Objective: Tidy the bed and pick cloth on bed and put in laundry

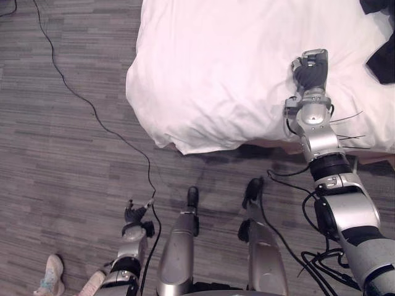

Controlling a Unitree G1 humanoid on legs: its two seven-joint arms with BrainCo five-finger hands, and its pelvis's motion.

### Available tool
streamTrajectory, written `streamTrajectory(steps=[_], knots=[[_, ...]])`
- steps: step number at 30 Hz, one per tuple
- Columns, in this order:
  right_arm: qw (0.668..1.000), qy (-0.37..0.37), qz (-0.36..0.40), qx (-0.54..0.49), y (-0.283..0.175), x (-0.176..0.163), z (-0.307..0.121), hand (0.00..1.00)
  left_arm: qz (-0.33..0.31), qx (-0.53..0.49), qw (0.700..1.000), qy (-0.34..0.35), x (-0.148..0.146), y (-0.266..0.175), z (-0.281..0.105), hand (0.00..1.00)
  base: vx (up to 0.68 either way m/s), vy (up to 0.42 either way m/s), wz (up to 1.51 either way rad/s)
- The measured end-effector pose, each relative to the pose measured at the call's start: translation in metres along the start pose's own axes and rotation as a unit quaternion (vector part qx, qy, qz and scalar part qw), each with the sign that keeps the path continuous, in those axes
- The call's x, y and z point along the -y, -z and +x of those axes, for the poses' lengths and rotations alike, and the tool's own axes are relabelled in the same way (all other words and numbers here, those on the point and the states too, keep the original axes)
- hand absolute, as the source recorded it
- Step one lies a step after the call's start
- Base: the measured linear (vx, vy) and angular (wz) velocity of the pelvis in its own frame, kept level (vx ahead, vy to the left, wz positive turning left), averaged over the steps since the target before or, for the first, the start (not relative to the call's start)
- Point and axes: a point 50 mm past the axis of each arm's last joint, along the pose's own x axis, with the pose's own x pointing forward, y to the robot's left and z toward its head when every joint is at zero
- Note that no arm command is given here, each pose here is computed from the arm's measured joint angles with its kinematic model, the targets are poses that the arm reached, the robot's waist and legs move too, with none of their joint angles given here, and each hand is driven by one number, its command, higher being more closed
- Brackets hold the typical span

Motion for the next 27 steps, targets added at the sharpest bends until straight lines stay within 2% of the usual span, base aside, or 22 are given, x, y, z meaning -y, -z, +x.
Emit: streamTrajectory(steps=[3,4,5,6,8,11,12,13,17,22,26,27], knots=[[0.995,-0.090,0.035,0.004,0.001,-0.047,-0.027,1.00,0.004,0.001,1.000,0.002,0.006,0.000,-0.002,0.00,-0.01,0.009,-0.16],[0.986,-0.158,0.053,-0.004,0.005,-0.075,-0.047,1.00,0.012,-0.002,1.000,0.006,0.008,0.002,-0.003,0.00,0.04,-0.007,-0.10],[0.968,-0.240,0.067,-0.012,0.007,-0.105,-0.072,1.00,0.021,-0.001,1.000,0.009,0.010,0.002,-0.004,0.00,0.05,-0.005,-0.07],[0.956,-0.284,0.073,-0.018,0.007,-0.122,-0.086,1.00,0.028,0.004,1.000,0.013,0.012,0.001,-0.004,0.00,0.06,-0.002,-0.01],[0.903,-0.413,0.118,-0.030,-0.003,-0.169,-0.134,1.00,0.059,0.029,0.997,0.033,0.021,-0.004,-0.008,0.00,0.06,-0.007,0.00],[0.860,-0.466,0.206,-0.009,-0.036,-0.190,-0.157,1.00,0.082,0.034,0.994,0.059,0.030,0.001,-0.014,0.00,0.06,0.011,-0.03],[0.856,-0.458,0.242,0.008,-0.050,-0.186,-0.151,1.00,0.098,0.022,0.993,0.066,0.029,0.012,-0.018,0.00,0.05,0.032,-0.07],[0.856,-0.456,0.245,0.010,-0.051,-0.186,-0.150,1.00,0.099,0.020,0.993,0.066,0.029,0.013,-0.018,0.00,0.05,0.041,-0.13],[0.894,-0.334,0.296,0.028,-0.056,-0.146,-0.103,1.00,0.116,-0.004,0.989,0.089,0.033,0.031,-0.027,0.00,0.03,0.046,-0.06],[0.934,-0.191,0.292,0.078,-0.072,-0.089,-0.042,1.00,0.115,0.003,0.989,0.091,0.034,0.030,-0.027,0.00,-0.05,0.043,0.04],[0.967,-0.046,0.236,0.078,-0.062,-0.017,0.004,1.00,0.107,0.015,0.989,0.101,0.040,0.023,-0.026,0.00,-0.12,0.001,0.17],[0.971,-0.030,0.226,0.068,-0.055,-0.008,0.007,1.00,0.106,0.015,0.989,0.105,0.043,0.022,-0.026,0.00,-0.13,-0.017,0.11]])
